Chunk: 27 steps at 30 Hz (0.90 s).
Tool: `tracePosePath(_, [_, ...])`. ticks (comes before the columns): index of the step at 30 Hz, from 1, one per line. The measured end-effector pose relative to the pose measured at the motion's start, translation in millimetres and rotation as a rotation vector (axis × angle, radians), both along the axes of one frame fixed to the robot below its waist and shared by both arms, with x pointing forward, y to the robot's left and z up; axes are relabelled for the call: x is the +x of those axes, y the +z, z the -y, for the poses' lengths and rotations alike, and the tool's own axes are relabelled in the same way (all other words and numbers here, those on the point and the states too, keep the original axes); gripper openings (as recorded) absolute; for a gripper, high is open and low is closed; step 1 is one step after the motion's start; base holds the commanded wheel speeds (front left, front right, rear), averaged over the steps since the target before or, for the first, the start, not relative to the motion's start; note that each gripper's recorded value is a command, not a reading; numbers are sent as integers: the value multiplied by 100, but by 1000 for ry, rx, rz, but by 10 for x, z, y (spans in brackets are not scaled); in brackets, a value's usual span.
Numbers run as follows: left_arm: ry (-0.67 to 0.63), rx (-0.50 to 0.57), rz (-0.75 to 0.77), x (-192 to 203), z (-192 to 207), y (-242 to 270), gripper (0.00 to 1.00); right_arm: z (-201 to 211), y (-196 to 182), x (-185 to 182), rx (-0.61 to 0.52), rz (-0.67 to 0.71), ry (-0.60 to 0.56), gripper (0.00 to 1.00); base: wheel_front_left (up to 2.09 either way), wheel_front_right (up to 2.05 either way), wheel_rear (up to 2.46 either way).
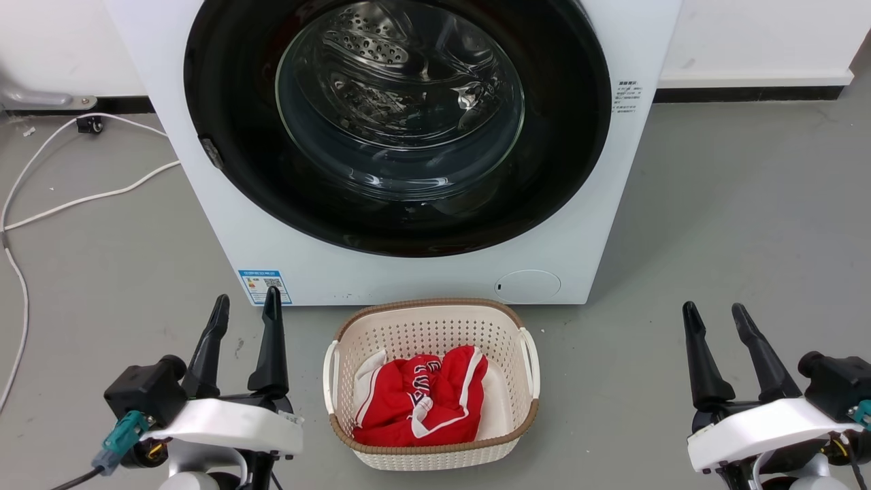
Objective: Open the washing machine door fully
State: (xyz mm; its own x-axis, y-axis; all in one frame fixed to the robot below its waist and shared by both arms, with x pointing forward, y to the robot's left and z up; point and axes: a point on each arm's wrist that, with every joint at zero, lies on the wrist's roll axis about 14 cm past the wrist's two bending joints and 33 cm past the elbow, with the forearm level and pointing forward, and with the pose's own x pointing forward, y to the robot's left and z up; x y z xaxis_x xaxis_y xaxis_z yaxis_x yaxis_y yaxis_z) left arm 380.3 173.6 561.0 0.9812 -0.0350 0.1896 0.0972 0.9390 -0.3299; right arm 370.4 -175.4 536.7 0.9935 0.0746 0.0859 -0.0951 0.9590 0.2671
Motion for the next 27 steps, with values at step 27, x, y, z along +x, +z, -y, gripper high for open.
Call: tracePosePath(27, [37, 237, 41, -92, 53, 9, 100, -34, -35, -44, -236, -2, 4, 100, 0, 0, 0])
